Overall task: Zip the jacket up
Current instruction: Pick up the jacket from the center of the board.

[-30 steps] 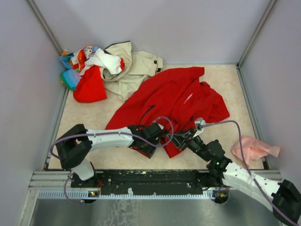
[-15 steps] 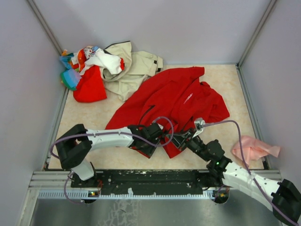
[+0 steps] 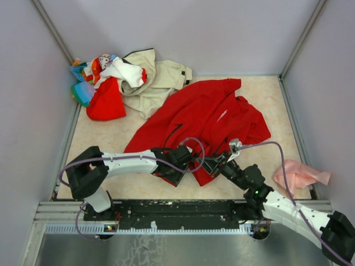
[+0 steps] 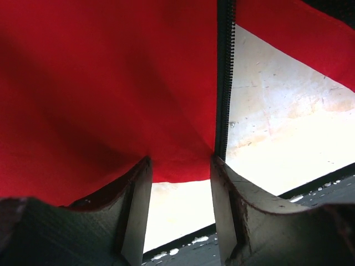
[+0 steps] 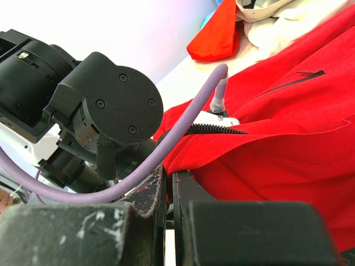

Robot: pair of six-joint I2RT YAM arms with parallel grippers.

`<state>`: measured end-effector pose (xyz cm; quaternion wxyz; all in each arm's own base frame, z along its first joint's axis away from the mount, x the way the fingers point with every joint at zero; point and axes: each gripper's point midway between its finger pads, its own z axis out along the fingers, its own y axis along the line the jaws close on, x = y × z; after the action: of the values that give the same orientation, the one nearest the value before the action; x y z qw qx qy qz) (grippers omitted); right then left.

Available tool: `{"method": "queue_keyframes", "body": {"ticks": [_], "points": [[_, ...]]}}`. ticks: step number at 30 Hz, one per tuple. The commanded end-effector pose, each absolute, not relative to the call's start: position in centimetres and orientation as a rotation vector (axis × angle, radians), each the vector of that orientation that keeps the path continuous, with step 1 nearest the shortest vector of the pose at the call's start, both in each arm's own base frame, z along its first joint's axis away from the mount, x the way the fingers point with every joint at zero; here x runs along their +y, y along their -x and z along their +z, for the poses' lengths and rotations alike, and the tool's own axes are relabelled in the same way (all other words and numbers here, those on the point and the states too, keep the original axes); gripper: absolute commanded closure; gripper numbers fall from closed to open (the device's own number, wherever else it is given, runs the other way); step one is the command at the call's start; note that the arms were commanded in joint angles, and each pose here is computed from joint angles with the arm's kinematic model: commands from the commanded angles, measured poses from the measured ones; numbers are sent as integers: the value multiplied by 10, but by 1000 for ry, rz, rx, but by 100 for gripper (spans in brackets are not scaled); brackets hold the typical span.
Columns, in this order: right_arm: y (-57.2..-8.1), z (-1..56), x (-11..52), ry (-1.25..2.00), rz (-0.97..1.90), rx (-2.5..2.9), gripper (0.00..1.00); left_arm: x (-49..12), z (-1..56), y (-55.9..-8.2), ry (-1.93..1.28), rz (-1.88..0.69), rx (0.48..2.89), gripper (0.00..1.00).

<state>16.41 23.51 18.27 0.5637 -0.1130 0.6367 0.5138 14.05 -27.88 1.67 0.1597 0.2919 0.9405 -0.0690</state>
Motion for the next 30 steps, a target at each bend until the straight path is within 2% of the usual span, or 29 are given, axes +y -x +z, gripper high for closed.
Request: {"method": "queue_keyframes", "body": {"ticks": [1, 11, 27, 30], "points": [[-162, 187, 233, 272, 1219, 1446, 100, -265, 0, -124, -863, -144, 2770, 48], [-161, 188, 232, 271, 1224, 1443, 100, -237, -42, -111, -847, 56, 2844, 59], [-161, 187, 232, 271, 1221, 1448, 100, -210, -94, -79, -912, 205, 2971, 53], [-161, 186, 232, 268, 1220, 1454, 100, -211, -98, -78, -915, 200, 2980, 63]]}}
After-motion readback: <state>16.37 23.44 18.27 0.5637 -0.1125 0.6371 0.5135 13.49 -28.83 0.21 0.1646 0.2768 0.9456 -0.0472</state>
